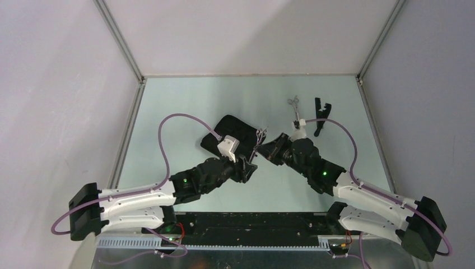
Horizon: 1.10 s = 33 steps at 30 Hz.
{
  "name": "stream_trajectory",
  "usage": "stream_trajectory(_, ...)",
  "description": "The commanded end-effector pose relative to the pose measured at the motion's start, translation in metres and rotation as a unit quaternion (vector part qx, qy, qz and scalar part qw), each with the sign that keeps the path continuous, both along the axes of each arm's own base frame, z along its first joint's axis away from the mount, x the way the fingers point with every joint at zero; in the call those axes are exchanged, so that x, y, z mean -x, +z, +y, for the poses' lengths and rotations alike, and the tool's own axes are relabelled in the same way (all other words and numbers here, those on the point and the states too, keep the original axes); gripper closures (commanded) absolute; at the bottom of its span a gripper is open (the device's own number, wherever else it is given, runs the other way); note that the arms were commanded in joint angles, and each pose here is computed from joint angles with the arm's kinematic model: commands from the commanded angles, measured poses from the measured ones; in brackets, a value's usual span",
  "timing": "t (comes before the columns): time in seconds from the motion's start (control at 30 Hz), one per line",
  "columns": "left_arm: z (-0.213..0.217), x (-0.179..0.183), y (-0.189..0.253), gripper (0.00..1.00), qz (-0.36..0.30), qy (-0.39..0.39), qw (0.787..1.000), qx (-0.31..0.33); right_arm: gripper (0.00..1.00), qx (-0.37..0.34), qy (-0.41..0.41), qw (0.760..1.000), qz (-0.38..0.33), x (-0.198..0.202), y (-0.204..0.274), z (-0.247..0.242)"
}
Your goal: Sort the hair-cutting tools
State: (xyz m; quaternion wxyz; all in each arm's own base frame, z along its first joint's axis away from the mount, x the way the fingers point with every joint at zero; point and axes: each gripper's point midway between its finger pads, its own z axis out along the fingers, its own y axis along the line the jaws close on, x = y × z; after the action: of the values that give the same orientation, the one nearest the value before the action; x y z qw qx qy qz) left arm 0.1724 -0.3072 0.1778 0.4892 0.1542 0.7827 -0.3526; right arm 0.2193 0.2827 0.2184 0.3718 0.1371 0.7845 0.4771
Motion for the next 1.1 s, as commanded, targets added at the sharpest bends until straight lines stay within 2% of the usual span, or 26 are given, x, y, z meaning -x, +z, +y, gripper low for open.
stream_trajectory(0.0,-0.003,-0.010,0.034,0.45,-0.033,0.025,0.998,0.039,1.00,-0.054,-0.022,0.998,-0.018,-0.002,0.026,0.003)
stream_trajectory(0.17,0.000,-0.010,0.035,0.69,-0.032,0.028,0.998,0.047,1.00,-0.057,-0.025,0.998,-0.018,0.001,0.027,0.005)
stream_trajectory(0.23,0.001,-0.008,0.037,0.84,-0.034,0.024,0.998,0.051,1.00,-0.059,-0.025,0.998,-0.018,0.001,0.027,0.005)
stream_trajectory(0.27,0.002,-0.007,0.036,0.95,-0.034,0.024,0.998,0.050,1.00,-0.059,-0.023,0.998,-0.019,0.001,0.028,0.006)
stream_trajectory(0.3,0.003,-0.007,0.038,0.97,-0.033,0.024,0.998,0.054,0.97,-0.060,-0.021,0.998,-0.021,0.001,0.028,0.006)
stream_trajectory(0.33,0.004,-0.006,0.036,0.99,-0.032,0.025,0.998,0.052,0.89,-0.058,-0.015,0.998,-0.026,0.002,0.029,0.008)
stream_trajectory(0.37,0.007,-0.006,0.037,1.00,-0.031,0.027,0.998,0.052,0.84,-0.056,-0.012,0.998,-0.031,0.002,0.030,0.008)
stream_trajectory(0.4,0.010,-0.006,0.037,1.00,-0.032,0.030,0.998,0.051,0.73,-0.051,-0.004,0.998,-0.041,0.003,0.032,0.008)
stream_trajectory(0.43,0.014,-0.006,0.037,1.00,-0.032,0.033,0.998,0.048,0.67,-0.049,0.002,0.998,-0.049,0.004,0.034,0.007)
stream_trajectory(0.47,0.017,-0.006,0.037,1.00,-0.034,0.036,0.998,0.045,0.57,-0.038,0.009,0.997,-0.063,0.004,0.035,0.005)
stream_trajectory(0.5,0.022,-0.007,0.037,1.00,-0.034,0.039,0.998,0.039,0.54,-0.028,0.021,0.996,-0.085,0.005,0.039,0.003)
stream_trajectory(0.57,0.031,-0.009,0.036,1.00,-0.032,0.042,0.998,0.031,0.39,-0.009,0.040,0.992,-0.123,0.005,0.046,-0.004)
stream_trajectory(0.63,0.036,-0.006,0.035,1.00,-0.024,0.022,0.999,0.035,0.32,0.012,0.064,0.984,-0.164,0.007,0.053,-0.013)
stream_trajectory(0.73,0.046,-0.003,0.035,1.00,-0.015,-0.003,0.999,0.045,0.30,0.044,0.087,0.972,-0.212,0.004,0.060,-0.032)
stream_trajectory(0.9,0.058,0.006,0.038,1.00,-0.003,-0.055,0.998,0.037,0.29,0.118,0.149,0.936,-0.298,0.009,0.062,-0.057)
stream_trajectory(1.07,0.057,0.024,0.046,1.00,0.006,-0.117,0.993,0.032,0.30,0.125,0.265,0.882,-0.369,0.029,0.066,-0.056)
